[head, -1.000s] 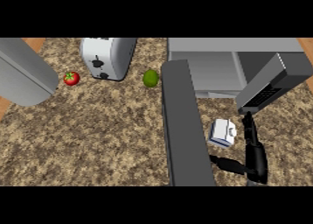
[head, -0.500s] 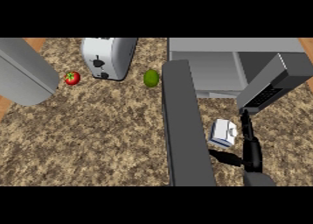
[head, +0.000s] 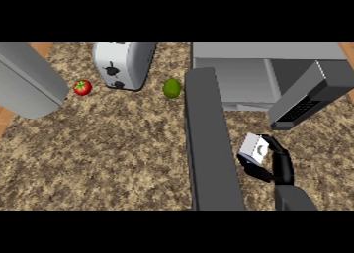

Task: Pick up the milk, place it into the microwave and close the microwave

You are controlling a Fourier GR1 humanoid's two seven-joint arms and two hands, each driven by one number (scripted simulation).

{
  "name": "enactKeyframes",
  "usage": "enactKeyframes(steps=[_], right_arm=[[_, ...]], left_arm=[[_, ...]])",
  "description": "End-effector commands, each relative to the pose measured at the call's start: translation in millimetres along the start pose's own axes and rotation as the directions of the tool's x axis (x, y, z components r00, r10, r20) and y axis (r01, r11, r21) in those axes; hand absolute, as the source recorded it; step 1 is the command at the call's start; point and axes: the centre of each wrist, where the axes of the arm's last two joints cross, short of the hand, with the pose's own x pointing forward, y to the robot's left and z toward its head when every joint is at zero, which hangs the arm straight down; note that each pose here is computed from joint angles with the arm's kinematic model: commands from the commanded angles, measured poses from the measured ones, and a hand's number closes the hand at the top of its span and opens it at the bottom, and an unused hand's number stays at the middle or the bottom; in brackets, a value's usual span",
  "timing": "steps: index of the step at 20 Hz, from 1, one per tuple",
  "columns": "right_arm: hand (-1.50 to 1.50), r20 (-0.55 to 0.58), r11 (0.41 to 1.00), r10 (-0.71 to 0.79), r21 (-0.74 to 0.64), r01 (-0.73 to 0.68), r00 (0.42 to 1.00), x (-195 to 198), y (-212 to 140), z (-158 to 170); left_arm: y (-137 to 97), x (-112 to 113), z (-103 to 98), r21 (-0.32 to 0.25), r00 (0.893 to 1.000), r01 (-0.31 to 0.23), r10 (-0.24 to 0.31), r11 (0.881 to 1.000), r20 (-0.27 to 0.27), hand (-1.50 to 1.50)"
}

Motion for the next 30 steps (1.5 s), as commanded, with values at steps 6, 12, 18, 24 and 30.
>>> enactKeyframes(steps=[6,12,18,24,30], right_arm=[[1.50,0.148,0.998,-0.058,0.021,0.056,0.987,5,23,-11],[1.50,0.178,0.987,-0.092,0.145,0.066,0.980,9,-62,-39],[1.50,0.161,0.948,-0.243,0.246,0.200,0.957,15,-34,-46],[1.50,0.224,0.953,-0.215,0.262,0.154,0.950,49,-8,-74],[1.50,0.218,0.966,-0.172,0.226,0.122,0.961,85,38,-97]], left_arm=[[3,-7,7,-0.009,1.000,-0.007,0.007,1.000,0.011,-1.50],[3,0,-5,0.000,1.000,-0.005,0.005,1.000,0.022,-1.50],[3,-2,8,-0.004,1.000,-0.010,0.010,1.000,-0.001,-1.50],[15,-16,8,0.035,1.000,-0.003,0.003,0.999,-0.012,-1.50],[13,-5,8,0.027,1.000,0.009,-0.009,1.000,-0.030,-1.50]])
